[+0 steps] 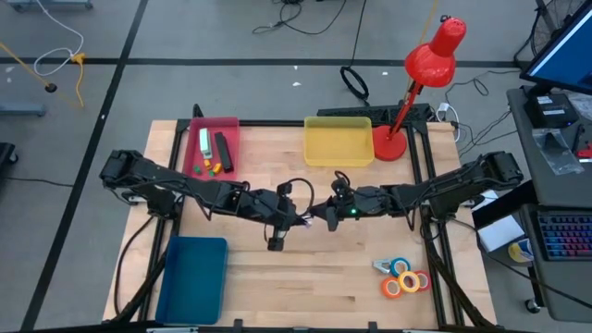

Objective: Pick and place Stapler, Stapler remover, tape
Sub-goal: Put the light violet staple remover into the blue bin

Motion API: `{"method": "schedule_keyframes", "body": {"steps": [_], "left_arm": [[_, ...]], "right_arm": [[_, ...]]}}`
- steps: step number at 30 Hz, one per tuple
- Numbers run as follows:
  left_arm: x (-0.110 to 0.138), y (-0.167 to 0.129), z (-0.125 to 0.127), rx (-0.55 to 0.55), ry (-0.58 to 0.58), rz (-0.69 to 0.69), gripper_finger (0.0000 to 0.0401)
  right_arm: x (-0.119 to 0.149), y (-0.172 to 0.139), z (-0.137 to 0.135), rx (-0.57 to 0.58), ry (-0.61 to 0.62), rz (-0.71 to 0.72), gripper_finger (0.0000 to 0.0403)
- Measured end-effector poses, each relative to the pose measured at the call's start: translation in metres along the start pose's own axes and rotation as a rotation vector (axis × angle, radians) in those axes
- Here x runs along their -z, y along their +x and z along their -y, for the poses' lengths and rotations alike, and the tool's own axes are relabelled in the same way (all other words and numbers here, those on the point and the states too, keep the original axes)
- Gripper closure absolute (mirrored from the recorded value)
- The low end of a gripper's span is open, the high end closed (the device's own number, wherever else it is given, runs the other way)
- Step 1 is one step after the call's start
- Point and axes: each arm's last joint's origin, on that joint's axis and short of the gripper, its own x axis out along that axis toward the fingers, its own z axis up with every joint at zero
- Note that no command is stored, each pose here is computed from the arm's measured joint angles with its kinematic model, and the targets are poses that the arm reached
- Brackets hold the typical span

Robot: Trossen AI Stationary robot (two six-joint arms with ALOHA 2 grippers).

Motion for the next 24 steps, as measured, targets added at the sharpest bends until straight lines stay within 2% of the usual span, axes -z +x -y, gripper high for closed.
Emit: {"method": "schedule_keyframes", "body": {"steps": [6, 10, 14, 18, 21, 24], "left_arm": [[0.005, -0.003, 0.003, 0.038, -0.053, -0.109, 0.0400], [0.003, -0.014, 0.008, 0.040, -0.088, -0.250, 0.0400], [-0.003, -0.033, 0.016, 0.020, -0.187, -0.430, 0.0400], [0.010, -0.055, 0.029, -0.055, -0.330, -0.683, 0.0401], [0.026, -0.072, 0.045, -0.161, -0.418, -0.881, 0.0401], [0.039, -0.085, 0.067, -0.245, -0.477, -0.982, 0.0401]], "right_arm": [[0.002, 0.000, 0.001, -0.002, -0.002, -0.030, 0.0361], [0.001, 0.000, 0.002, 0.007, -0.006, -0.032, 0.0328], [-0.001, 0.000, 0.005, 0.023, -0.009, -0.031, 0.0305], [-0.001, 0.001, 0.005, 0.023, -0.035, -0.029, 0.0291], [-0.001, 0.001, 0.005, 0.023, -0.051, -0.029, 0.0285], [-0.001, 0.001, 0.005, 0.024, -0.053, -0.030, 0.0285]]}}
